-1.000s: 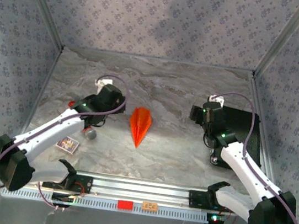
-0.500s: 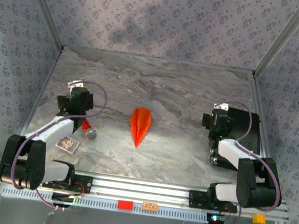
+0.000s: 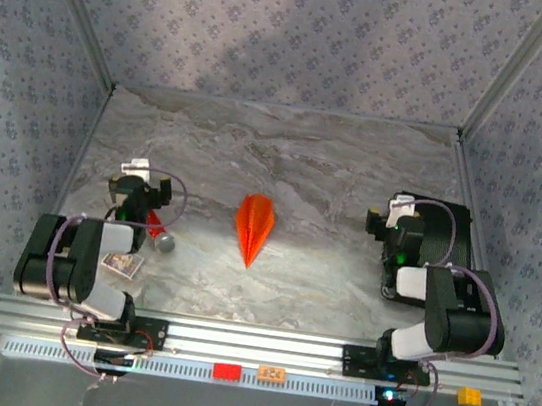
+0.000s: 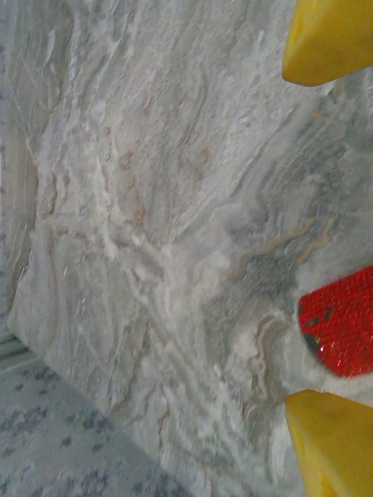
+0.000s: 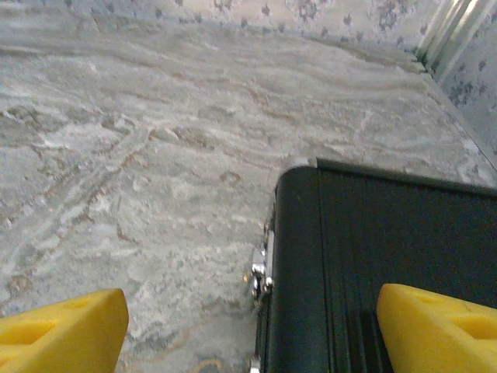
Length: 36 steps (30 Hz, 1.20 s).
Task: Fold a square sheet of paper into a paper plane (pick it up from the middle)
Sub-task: Move the paper plane to the center of the table, then reset both arms
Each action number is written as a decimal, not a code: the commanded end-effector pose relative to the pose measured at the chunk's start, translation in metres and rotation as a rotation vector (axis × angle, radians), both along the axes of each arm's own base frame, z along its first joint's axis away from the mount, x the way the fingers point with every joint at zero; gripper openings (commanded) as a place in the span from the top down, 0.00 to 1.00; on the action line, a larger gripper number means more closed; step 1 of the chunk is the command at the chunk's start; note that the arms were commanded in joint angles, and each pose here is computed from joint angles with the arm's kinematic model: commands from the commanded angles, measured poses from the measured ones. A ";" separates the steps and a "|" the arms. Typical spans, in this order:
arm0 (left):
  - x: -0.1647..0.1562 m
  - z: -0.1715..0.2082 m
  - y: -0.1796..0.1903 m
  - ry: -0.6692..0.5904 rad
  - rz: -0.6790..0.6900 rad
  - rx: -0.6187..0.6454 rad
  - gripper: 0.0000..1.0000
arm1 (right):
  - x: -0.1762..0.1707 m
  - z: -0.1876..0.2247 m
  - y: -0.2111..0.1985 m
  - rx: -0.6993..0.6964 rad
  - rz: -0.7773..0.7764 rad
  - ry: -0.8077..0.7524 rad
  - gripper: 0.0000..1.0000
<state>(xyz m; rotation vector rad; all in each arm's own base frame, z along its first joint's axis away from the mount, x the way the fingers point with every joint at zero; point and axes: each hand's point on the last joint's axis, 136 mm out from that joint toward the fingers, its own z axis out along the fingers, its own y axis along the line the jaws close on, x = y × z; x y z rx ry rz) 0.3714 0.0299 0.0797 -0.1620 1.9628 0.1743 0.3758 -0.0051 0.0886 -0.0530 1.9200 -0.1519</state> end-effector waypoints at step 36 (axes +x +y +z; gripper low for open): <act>0.019 0.014 0.010 -0.044 0.066 -0.010 0.00 | 0.012 -0.005 -0.024 0.065 -0.109 0.043 0.01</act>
